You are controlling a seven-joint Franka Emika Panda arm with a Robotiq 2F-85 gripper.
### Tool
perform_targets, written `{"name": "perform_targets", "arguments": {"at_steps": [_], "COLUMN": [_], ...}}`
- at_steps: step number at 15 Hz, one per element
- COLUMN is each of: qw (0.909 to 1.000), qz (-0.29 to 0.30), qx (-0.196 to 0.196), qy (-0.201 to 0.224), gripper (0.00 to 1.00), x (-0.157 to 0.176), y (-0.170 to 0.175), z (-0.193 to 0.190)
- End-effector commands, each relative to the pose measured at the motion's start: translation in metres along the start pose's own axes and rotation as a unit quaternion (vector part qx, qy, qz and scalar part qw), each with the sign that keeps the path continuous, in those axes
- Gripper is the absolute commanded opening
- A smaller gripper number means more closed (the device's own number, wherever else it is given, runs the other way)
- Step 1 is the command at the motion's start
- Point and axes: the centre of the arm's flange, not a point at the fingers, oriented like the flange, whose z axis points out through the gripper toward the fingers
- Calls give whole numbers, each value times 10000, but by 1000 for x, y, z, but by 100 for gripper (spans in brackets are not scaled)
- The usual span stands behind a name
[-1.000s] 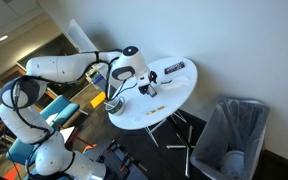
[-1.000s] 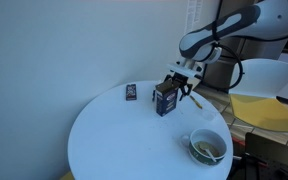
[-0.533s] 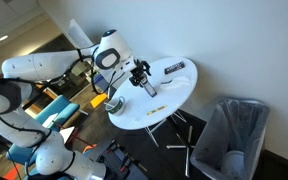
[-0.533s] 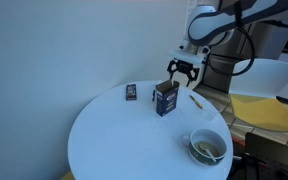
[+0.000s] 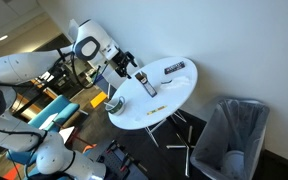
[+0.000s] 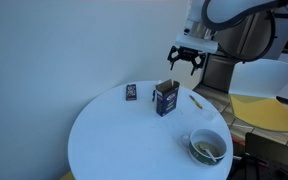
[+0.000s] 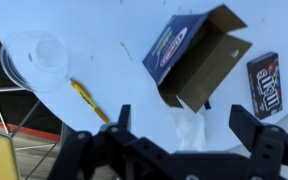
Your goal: Pour some of the things in the box into the mug and then stir them with the spoon
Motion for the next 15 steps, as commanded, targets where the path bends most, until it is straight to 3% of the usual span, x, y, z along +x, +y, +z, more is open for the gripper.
{"name": "perform_targets", "arguments": {"at_steps": [1,4,8,11,14,15], "qw": [9946,9812,9529,9251,8902,9088], "qz": [-932,-1708,-2631,-3230,-3736,-3486], "qx": [-255,-565,-636,-587,-822,-710], "qy": [-371,-706,-1365,-1909,-2473,-2178], "gripper": [100,100,100,100,100,100], "x": [-59,-96,-132,-150,-156,-155], "y": [29,46,62,74,85,76], "z": [-22,-27,-4,27,40,42]}}
